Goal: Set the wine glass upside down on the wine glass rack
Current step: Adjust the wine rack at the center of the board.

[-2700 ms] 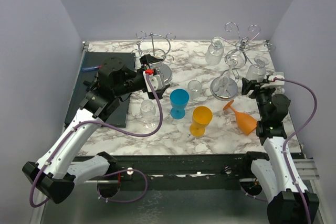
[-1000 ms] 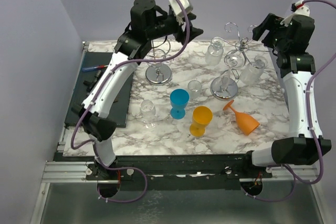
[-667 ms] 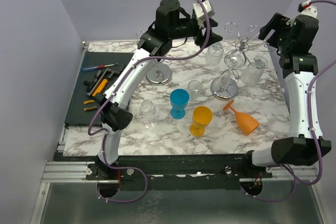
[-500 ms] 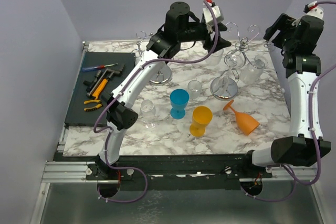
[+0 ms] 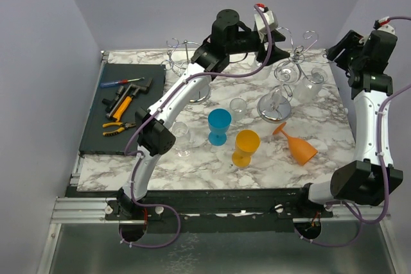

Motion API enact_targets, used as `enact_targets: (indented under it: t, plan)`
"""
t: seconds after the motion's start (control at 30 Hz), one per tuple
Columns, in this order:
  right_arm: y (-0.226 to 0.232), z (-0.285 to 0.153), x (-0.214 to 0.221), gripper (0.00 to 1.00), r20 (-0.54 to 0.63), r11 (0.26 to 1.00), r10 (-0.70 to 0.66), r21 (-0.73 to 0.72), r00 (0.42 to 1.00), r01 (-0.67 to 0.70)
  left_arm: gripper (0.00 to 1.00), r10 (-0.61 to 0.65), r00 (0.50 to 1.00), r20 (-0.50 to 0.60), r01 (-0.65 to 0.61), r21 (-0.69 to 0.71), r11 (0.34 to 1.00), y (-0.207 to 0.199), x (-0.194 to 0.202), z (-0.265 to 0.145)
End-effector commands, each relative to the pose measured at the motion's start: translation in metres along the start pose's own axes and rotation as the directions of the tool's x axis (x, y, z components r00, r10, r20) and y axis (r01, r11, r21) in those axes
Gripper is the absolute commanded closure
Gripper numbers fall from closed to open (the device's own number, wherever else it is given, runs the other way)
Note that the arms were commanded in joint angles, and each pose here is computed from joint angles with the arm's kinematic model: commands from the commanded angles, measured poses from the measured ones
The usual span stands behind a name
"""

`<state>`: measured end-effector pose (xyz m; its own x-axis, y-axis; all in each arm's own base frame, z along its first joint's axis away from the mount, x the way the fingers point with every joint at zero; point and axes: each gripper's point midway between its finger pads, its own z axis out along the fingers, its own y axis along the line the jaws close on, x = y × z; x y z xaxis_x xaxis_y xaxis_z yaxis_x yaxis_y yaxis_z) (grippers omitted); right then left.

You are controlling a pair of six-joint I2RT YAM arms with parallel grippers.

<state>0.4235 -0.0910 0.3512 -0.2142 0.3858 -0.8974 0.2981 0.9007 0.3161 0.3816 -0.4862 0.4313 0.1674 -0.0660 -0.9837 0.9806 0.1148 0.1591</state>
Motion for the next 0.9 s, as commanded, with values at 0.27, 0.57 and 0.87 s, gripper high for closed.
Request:
enact_targets:
  t: [0.27, 0.57, 0.87]
  plan:
    - [0.011, -0.011, -0.003, 0.49, 0.01, 0.991, 0.085, -0.107, 0.996, -0.084, 0.43, -0.055, 0.996, 0.07, 0.05, 0.072, 0.996, -0.012, 0.005, 0.019]
    - [0.014, -0.019, 0.0, 0.64, 0.015, 0.987, 0.106, -0.124, 0.994, -0.103, 0.5, -0.045, 0.997, 0.056, 0.04, 0.082, 0.996, -0.018, 0.021, 0.032]
    - [0.019, -0.029, 0.0, 0.89, 0.016, 0.982, 0.115, -0.151, 0.993, -0.111, 0.54, -0.014, 0.999, 0.051, 0.015, -0.011, 1.0, -0.003, 0.037, 0.043]
